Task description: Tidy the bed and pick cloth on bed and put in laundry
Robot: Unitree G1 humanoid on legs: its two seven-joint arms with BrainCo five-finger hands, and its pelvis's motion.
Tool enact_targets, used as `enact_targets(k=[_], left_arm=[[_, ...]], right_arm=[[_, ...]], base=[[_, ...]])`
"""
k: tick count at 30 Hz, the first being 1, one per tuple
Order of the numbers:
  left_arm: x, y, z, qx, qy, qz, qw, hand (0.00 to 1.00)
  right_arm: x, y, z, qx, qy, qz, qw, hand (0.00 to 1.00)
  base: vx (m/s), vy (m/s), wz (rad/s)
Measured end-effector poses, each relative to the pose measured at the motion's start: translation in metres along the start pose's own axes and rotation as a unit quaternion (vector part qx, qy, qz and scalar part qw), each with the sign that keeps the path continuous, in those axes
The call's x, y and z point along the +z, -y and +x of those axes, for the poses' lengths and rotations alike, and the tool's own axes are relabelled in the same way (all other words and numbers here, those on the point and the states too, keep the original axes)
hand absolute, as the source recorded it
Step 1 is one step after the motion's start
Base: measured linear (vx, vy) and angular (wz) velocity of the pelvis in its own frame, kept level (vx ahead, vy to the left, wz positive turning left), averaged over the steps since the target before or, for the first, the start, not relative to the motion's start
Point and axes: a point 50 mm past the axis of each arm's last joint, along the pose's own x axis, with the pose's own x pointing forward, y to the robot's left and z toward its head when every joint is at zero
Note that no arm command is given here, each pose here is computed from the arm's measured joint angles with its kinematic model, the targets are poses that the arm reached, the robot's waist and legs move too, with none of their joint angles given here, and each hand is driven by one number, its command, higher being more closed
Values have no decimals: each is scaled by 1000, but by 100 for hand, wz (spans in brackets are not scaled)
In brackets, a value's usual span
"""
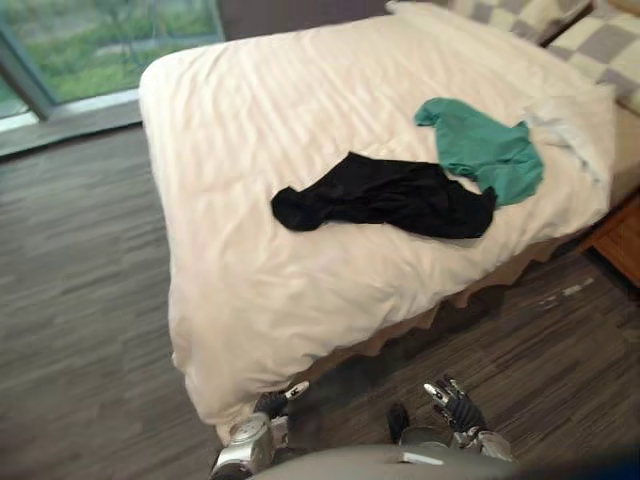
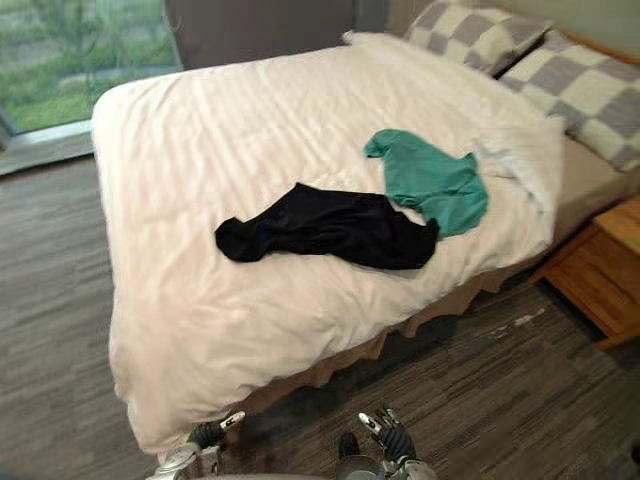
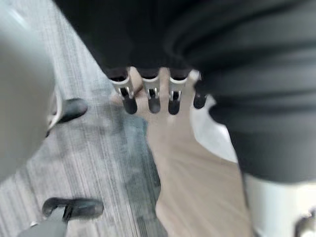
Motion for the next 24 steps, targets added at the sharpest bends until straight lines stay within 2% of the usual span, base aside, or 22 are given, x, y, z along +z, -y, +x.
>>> enact_targets(k=[5,11,18,24], left_arm=[[2,4,1,-8,1,36,999,0],[5,5,3,-10,-1,65,998,0],[0,10,3,-16,-16,78,997,0],[2,15,3,-21,-11,94,995,0]], right_arm=[[9,1,4,7,16,-24,1000,0],[23,-2,13,20,14,-43,999,0],[21,5,13,19,-11,-30,999,0],[17,10,11,10,-34,-9,999,0]], base=[[40,-58,-45],[-106,-7,-106],[41,-16,-107],[68,1,-53]])
